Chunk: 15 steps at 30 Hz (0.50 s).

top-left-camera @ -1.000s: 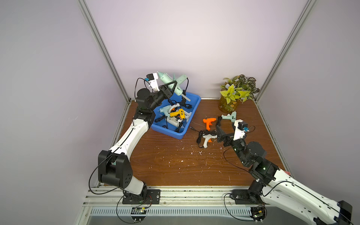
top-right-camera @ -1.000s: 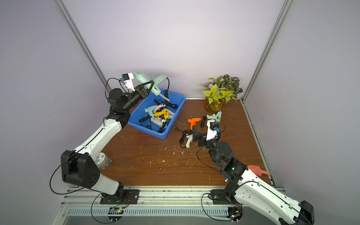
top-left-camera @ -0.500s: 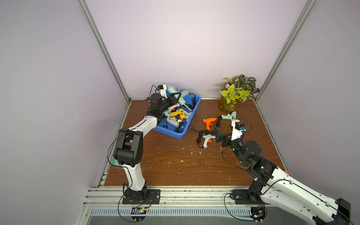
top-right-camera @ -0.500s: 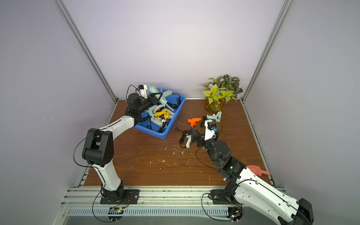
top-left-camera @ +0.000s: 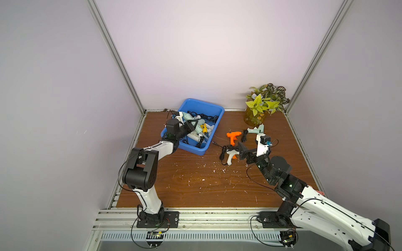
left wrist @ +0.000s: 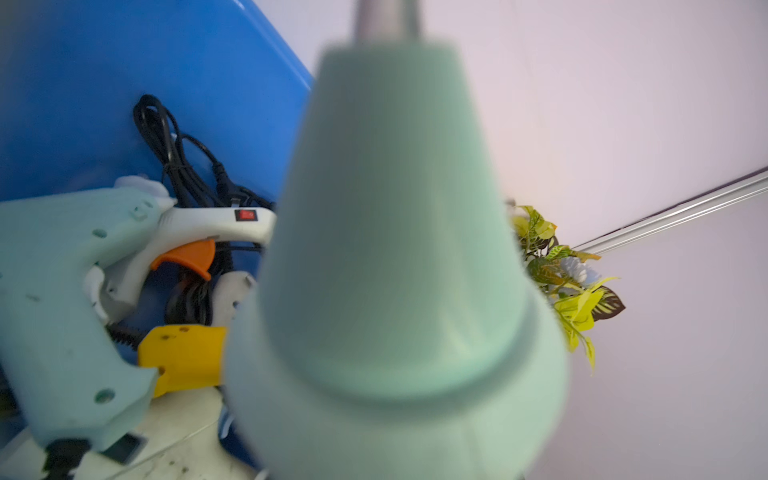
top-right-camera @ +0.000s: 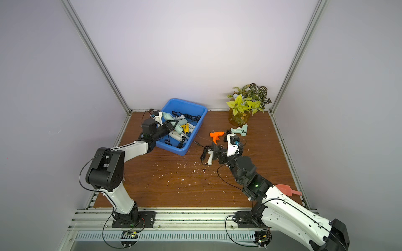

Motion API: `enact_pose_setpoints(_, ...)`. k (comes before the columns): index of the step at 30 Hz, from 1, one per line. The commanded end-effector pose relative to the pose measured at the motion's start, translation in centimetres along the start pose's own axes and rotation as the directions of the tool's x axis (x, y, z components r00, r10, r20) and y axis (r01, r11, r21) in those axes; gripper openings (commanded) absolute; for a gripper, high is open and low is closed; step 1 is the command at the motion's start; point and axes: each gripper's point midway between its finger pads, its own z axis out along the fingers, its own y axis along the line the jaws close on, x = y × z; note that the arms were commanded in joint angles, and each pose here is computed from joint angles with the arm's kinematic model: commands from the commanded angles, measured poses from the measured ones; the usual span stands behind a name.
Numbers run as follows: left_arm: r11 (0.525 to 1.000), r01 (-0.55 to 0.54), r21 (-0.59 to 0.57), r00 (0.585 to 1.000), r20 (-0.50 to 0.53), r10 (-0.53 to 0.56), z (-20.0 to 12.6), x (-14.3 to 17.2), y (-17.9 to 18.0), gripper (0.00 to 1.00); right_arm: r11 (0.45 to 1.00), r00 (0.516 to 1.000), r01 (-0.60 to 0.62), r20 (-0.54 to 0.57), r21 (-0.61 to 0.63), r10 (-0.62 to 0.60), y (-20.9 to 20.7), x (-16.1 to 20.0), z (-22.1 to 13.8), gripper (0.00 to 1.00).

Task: Put the hot melt glue gun into the storage box
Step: Place the hot melt adhesive gun in the storage box.

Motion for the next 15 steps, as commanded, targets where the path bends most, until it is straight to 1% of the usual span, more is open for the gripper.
enact_pose_setpoints(1, 0.998, -0.056, 0.004, 0.998, 0.024, 0.056, -0.9, -0.9, -0.7, 0.07, 0.999, 0.999, -0.031, 0.021, 0.009, 0.031, 0.0, -0.9, 0.2, 1.00)
enact_pose_setpoints(2, 0.998, -0.057, -0.010, 0.998, 0.019, 0.057, -1.0, -0.8, -0.3, 0.09, 1.000, 1.000, -0.026, 0.012, 0.017, 0.026, -0.1, -0.7, 0.3, 0.99)
enact_pose_setpoints(6, 0.995, -0.071, -0.072, 0.997, 0.019, 0.073, -1.8, -0.9, 1.2, 0.23, 0.998, 1.000, -0.013, -0.027, 0.068, 0.015, -0.6, 0.3, 0.9, 0.99)
enact_pose_setpoints(8, 0.988, -0.087, -0.129, 0.996, 0.022, 0.091, -2.3, -1.1, 2.2, 0.32, 0.995, 0.998, -0.003, -0.057, 0.104, 0.009, -1.1, 1.1, 1.3, 0.99)
enact_pose_setpoints(10, 0.976, -0.102, -0.190, 0.994, 0.024, 0.109, -2.8, -1.3, 3.2, 0.37, 0.991, 0.997, 0.004, -0.082, 0.131, 0.006, -1.3, 1.7, 1.8, 0.99)
enact_pose_setpoints(15, 0.952, -0.120, -0.283, 0.990, 0.039, 0.136, -4.1, -2.3, 5.0, 0.47, 0.982, 0.987, 0.012, -0.163, 0.189, 0.019, -2.0, 3.6, 3.2, 0.99)
